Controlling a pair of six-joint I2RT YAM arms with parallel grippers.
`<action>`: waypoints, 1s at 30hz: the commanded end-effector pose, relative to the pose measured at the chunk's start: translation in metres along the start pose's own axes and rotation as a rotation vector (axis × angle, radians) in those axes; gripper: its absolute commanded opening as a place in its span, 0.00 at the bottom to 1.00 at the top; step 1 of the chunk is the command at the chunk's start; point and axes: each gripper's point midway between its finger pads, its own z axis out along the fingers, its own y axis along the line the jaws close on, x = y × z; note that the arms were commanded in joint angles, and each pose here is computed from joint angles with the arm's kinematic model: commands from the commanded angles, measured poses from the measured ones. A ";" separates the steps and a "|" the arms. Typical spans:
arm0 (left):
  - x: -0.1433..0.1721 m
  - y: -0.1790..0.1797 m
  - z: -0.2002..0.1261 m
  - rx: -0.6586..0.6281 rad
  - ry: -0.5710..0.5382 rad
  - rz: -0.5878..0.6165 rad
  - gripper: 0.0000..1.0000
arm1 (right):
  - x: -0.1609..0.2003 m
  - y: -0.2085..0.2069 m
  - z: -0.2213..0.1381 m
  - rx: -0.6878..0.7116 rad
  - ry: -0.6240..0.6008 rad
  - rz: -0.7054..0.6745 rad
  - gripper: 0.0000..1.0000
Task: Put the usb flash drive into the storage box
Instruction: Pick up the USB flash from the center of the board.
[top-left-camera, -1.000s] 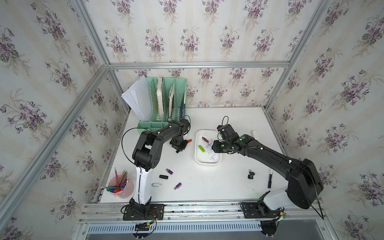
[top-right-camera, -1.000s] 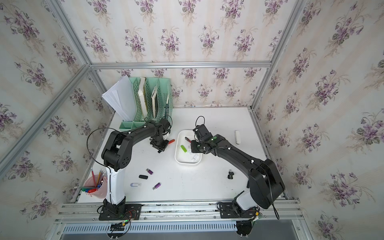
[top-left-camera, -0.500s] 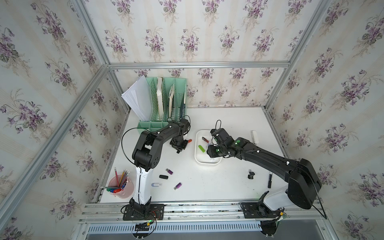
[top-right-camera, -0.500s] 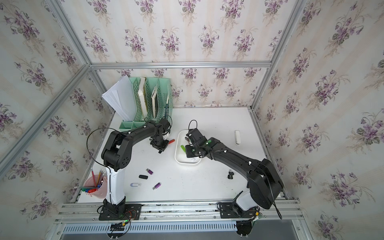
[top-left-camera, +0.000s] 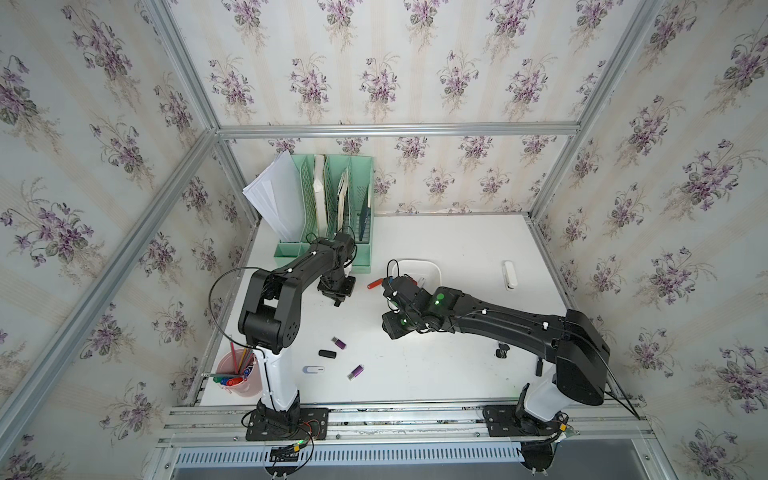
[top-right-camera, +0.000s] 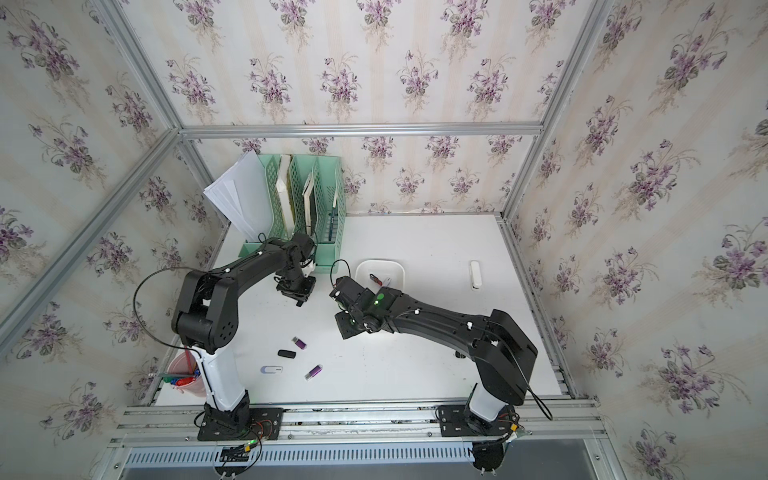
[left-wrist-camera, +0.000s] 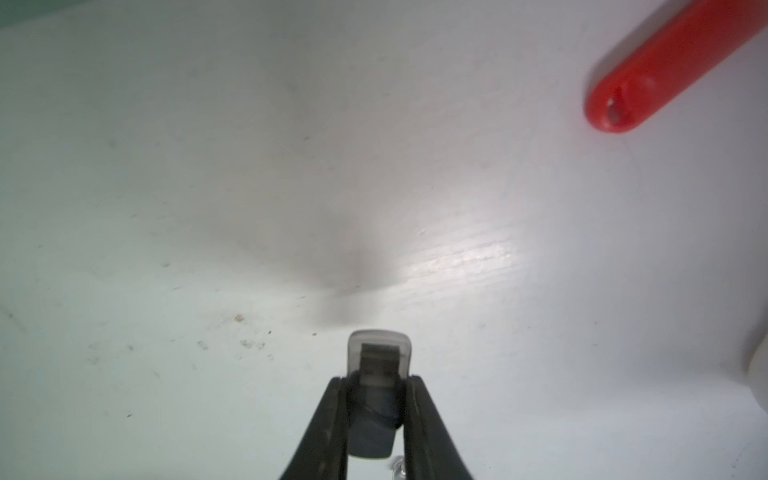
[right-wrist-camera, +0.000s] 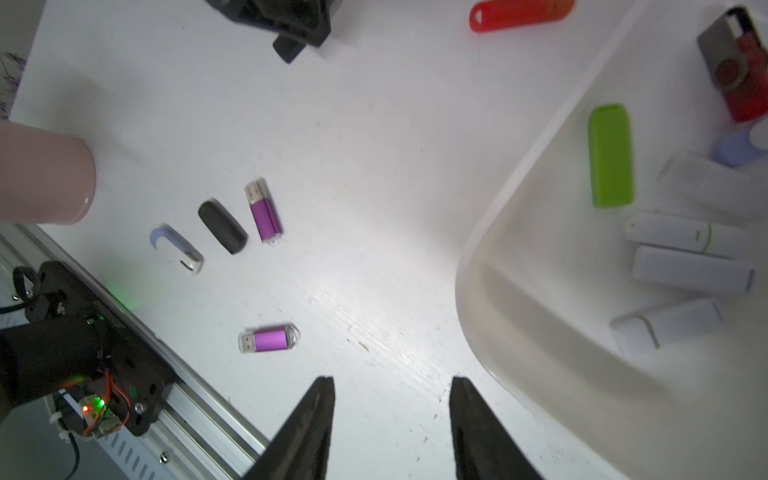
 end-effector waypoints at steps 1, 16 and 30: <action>0.013 0.005 -0.012 0.019 0.010 -0.046 0.24 | -0.016 0.002 0.004 0.039 -0.004 -0.007 0.52; 0.030 0.017 -0.047 0.060 -0.046 -0.114 0.24 | -0.107 -0.027 0.055 0.042 -0.070 0.076 0.01; 0.033 0.013 -0.045 0.084 -0.048 -0.116 0.25 | -0.148 -0.081 0.110 0.124 -0.071 0.138 0.00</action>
